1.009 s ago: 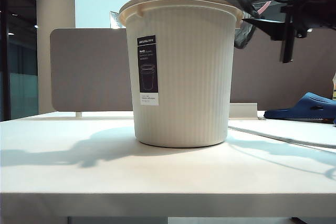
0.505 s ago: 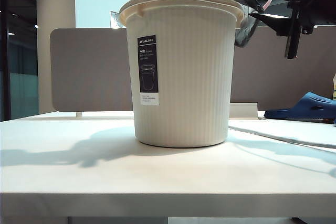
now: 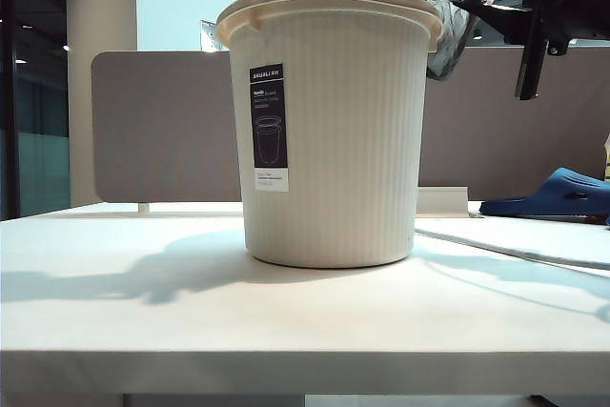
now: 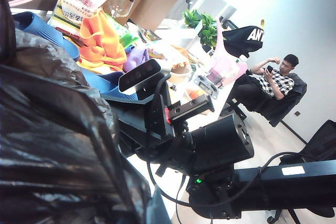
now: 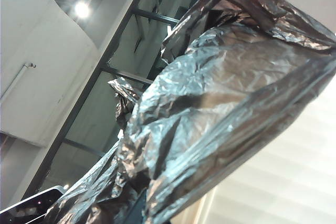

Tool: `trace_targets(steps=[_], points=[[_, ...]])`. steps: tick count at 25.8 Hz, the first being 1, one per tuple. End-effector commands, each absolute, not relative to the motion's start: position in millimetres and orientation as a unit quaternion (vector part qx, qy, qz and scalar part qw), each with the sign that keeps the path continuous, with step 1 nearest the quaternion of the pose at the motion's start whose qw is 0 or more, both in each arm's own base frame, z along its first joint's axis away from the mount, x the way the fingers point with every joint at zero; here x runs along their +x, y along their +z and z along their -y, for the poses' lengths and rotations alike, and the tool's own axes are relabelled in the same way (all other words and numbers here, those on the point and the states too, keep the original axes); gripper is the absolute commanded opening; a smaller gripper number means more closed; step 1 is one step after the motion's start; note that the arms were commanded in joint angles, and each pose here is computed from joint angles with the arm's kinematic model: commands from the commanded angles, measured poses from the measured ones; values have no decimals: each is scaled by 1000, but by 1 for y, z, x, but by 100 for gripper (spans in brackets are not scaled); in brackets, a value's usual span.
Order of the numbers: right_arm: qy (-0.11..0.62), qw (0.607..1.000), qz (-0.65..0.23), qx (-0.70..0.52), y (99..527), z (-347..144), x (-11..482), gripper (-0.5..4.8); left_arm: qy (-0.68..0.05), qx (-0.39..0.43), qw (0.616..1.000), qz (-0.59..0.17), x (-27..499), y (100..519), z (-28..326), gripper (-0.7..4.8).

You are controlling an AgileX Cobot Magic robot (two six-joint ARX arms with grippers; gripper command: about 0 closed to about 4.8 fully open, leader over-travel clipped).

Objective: Open the ring lid of the trash can, pull out the black garbage bag inside, and place it on the table.

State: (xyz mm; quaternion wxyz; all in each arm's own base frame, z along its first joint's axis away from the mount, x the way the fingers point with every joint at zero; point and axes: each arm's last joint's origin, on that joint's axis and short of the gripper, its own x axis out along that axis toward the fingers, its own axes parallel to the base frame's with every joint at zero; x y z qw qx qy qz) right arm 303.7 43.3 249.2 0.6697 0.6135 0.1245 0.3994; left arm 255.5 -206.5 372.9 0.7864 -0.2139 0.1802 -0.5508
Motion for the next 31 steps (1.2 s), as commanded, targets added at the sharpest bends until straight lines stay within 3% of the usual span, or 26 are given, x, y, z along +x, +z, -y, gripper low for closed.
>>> trace_targets(steps=[1,7,13,24,31], points=[[421,671,-111,601,256,-44,301,-1,-554,-211,787,-172,255,375,206,-6],[468,674,-116,560,267,-46,301,-1,-546,-206,795,-165,255,375,206,-6],[545,669,-102,495,316,-49,312,-2,-538,-207,804,-149,256,378,206,-6],[593,653,-107,458,362,-69,319,-2,-519,-218,823,-82,258,391,204,-6],[598,669,-116,427,386,-79,327,-2,-512,-219,828,-67,259,397,203,-6]])
